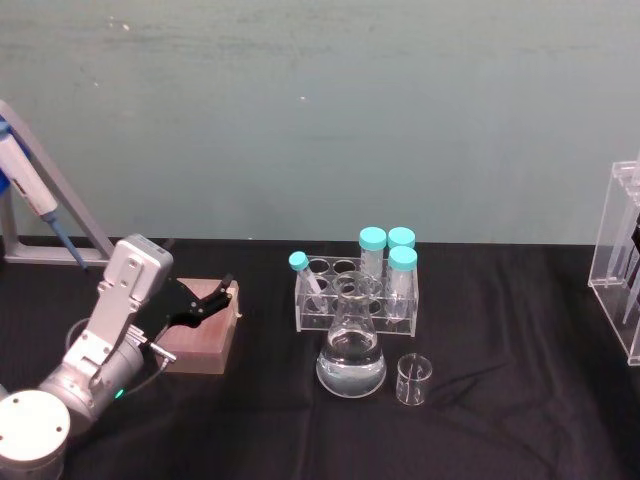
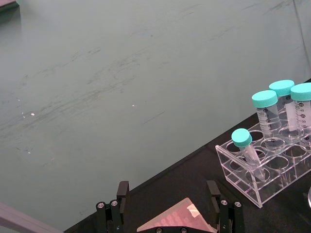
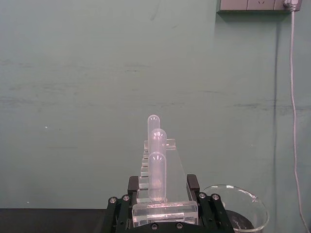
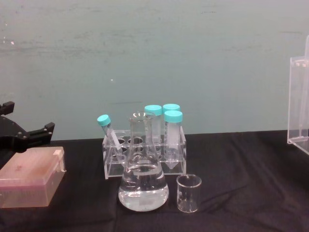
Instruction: Place the experimental apparatus aside using one hand.
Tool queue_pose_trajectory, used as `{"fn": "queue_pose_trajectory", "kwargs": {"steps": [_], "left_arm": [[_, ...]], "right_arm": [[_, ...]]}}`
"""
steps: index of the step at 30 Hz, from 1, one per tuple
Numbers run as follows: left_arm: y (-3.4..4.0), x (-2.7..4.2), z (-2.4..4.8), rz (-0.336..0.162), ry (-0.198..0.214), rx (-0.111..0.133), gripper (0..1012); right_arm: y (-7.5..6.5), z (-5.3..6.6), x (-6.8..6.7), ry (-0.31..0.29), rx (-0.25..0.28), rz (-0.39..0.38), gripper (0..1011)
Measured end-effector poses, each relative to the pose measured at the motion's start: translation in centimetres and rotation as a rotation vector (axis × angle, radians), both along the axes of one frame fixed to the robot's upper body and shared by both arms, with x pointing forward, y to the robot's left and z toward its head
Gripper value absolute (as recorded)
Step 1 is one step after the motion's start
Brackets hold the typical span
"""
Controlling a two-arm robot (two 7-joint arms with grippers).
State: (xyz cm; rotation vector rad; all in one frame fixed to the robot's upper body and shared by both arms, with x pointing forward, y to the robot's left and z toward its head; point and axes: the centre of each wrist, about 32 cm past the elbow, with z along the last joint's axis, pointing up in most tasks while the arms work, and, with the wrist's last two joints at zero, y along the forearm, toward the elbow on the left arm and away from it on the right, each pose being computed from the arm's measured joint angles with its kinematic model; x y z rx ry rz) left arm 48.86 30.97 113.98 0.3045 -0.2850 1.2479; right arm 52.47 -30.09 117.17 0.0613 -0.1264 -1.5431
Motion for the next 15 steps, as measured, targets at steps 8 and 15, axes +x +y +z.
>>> {"fn": "queue_pose_trajectory", "kwargs": {"steps": [8, 15], "left_arm": [[0.0, 0.0, 0.0, 0.0, 0.0, 0.0, 1000], [0.0, 0.0, 0.0, 0.0, 0.0, 0.0, 1000]], "right_arm": [[-0.27, -0.02, 0.01, -0.003, 0.002, -0.001, 605], [-0.43, -0.05, -0.04, -0.005, 0.006, -0.001, 605]]}}
